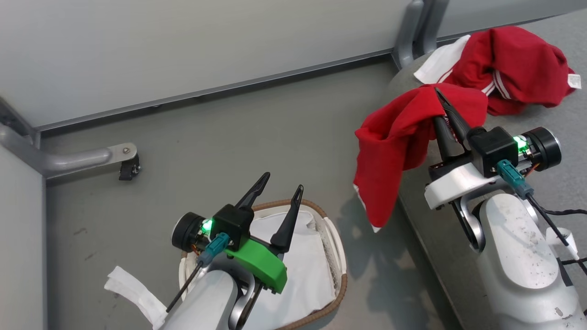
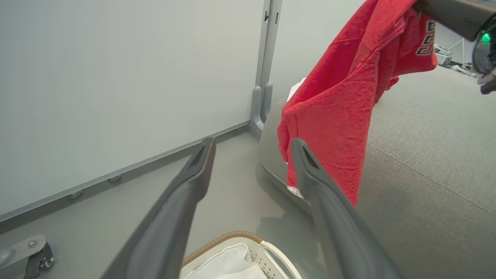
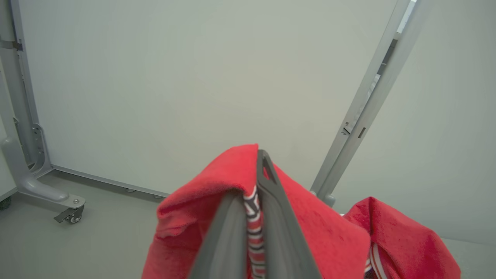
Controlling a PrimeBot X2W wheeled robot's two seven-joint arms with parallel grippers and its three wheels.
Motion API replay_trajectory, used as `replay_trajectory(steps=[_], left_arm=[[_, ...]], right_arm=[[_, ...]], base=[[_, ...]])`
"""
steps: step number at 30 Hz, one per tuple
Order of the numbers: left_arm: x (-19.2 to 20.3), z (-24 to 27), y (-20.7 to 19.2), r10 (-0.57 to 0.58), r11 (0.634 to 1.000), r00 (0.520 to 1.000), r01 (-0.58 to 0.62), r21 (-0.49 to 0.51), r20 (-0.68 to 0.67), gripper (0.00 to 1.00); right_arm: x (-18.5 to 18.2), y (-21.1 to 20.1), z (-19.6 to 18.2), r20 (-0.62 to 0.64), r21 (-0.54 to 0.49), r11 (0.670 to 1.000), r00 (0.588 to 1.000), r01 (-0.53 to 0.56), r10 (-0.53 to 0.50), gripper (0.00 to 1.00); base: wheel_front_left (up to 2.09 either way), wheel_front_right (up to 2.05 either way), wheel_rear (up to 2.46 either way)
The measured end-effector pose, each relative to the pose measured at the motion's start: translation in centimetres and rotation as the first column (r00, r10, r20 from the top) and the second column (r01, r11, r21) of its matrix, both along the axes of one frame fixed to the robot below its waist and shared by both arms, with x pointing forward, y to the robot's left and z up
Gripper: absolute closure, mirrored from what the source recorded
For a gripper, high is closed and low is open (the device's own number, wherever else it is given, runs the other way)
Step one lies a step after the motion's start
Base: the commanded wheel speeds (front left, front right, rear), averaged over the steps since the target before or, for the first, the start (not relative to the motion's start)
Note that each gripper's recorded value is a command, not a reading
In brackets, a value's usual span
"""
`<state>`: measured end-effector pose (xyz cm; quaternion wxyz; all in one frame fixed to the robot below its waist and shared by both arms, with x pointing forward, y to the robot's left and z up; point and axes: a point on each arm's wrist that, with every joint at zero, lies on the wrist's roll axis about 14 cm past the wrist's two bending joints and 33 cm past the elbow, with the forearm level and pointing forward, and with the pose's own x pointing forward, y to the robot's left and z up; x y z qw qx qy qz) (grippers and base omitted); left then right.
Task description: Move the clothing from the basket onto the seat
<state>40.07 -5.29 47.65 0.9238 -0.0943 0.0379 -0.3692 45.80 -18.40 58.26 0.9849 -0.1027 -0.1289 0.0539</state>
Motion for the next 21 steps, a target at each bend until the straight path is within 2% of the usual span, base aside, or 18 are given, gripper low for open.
replay_trajectory(steps=[7, 16, 21], left_arm=[[-1.1, -0.6, -4.1, -0.130, 0.992, 0.992, 0.130, -0.005, -0.009, 0.00], [-4.0, -1.3, -9.3, -0.309, 0.951, 0.951, 0.308, -0.017, -0.023, 0.00], [-4.9, -1.7, -10.6, -0.359, 0.933, 0.933, 0.358, -0.024, -0.032, 0.00]], right_arm=[[-2.5, -5.2, -1.0, -0.033, -0.011, 0.990, 0.989, 0.142, -0.142, 1.00], [-6.6, -10.7, -2.1, -0.070, -0.027, 0.952, 0.949, 0.305, -0.306, 1.00], [-7.5, -12.3, -2.3, -0.078, -0.035, 0.935, 0.932, 0.352, -0.354, 1.00]], base=[[0.00, 0.00, 0.00], [0.00, 0.00, 0.00], [0.00, 0.00, 0.00]])
